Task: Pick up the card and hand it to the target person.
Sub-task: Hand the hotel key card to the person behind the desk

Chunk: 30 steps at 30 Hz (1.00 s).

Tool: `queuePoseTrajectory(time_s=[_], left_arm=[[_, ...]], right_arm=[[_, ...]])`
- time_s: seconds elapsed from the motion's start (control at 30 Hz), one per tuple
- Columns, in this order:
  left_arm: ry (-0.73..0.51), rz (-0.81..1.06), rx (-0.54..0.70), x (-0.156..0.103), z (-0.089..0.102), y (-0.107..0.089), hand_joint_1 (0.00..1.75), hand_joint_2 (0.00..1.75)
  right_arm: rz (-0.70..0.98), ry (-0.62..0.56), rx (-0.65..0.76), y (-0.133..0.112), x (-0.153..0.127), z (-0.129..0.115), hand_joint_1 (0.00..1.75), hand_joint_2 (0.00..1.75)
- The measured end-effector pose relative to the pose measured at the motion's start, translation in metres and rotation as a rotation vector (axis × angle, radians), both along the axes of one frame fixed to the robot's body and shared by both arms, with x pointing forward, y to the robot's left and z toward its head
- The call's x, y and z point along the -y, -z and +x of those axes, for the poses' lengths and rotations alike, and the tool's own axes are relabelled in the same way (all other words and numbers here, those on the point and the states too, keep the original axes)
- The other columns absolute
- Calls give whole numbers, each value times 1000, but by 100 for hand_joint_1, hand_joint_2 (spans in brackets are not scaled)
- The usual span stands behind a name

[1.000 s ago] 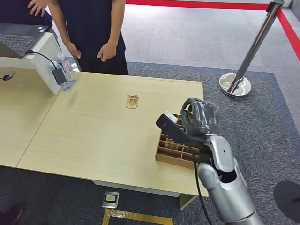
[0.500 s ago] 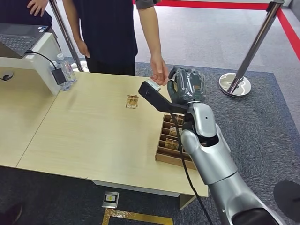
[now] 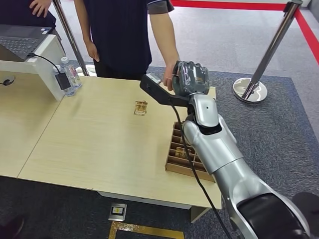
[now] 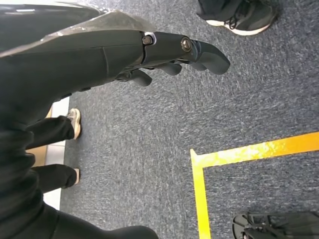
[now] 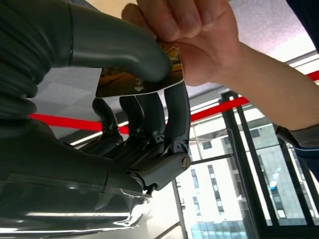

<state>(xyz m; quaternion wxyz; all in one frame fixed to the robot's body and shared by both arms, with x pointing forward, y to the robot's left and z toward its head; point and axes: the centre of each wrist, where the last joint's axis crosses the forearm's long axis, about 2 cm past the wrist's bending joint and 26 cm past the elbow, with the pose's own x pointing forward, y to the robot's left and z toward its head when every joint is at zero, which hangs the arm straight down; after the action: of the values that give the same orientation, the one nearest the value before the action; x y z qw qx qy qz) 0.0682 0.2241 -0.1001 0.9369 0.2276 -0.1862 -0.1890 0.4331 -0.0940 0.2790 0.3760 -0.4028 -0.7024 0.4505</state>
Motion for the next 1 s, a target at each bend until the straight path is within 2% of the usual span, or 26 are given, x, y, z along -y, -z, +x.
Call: queuePoseTrajectory(time_s=[0.03, 0.1, 0.17, 0.2, 0.67, 0.83, 1.0], left_arm=[[-1, 0, 0, 0, 0, 0, 0, 175], [-3, 1, 0, 0, 0, 0, 0, 175], [-5, 0, 0, 0, 0, 0, 0, 175], [-6, 0, 0, 0, 0, 0, 0, 175], [-14, -3, 1, 0, -2, 0, 0, 175], [-23, -5, 2, 0, -4, 1, 0, 175], [-58, 3, -14, -1, -6, 1, 0, 175]], right_arm=[[-4, -1, -8, 1, -1, 1, 88, 175], [-15, 0, -24, 4, -4, 1, 35, 175], [-27, 4, -39, 7, -5, 2, 4, 175], [-32, 6, -46, 9, -6, 2, 0, 175], [-56, 29, -55, 25, 2, 4, 0, 175], [-70, 105, 23, 33, 31, 9, 0, 175], [-90, 241, 170, 52, 80, 4, 0, 175]])
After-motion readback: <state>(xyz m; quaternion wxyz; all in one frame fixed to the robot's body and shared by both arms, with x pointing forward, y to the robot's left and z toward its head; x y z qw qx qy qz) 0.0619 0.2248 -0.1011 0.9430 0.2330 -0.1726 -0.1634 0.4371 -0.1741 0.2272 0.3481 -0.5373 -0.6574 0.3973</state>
